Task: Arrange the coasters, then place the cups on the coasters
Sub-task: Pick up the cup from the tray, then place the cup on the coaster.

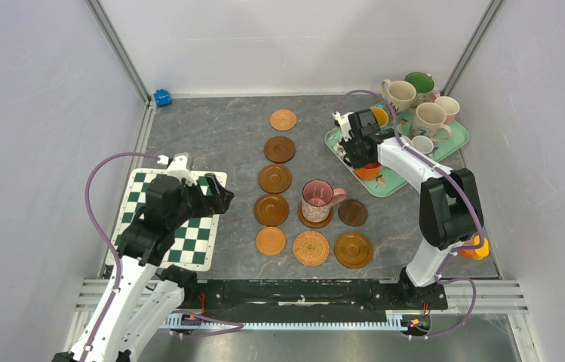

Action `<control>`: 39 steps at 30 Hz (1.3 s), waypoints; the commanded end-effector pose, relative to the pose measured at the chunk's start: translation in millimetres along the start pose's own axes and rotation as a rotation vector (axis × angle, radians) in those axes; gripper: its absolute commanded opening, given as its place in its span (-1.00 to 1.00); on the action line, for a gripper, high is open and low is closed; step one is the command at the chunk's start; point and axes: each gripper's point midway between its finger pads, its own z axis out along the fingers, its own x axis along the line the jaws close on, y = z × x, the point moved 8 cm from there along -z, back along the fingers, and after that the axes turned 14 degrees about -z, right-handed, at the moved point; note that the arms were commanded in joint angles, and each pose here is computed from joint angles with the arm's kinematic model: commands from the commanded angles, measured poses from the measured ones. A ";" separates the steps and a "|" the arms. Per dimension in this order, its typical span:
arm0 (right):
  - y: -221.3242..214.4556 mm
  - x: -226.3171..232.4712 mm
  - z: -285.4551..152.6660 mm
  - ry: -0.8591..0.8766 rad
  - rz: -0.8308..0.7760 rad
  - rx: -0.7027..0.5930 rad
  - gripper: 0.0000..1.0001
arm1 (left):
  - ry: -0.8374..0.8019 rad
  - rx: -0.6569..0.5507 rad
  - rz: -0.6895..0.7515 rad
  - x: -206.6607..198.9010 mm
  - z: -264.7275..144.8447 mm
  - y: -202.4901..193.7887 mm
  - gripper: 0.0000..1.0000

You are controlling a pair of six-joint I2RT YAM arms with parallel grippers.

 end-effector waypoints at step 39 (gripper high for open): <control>-85.9 99.1 -142.6 -0.004 0.301 -0.025 -1.00 | -0.057 -0.011 0.011 -6.8 -3.6 1.6 0.99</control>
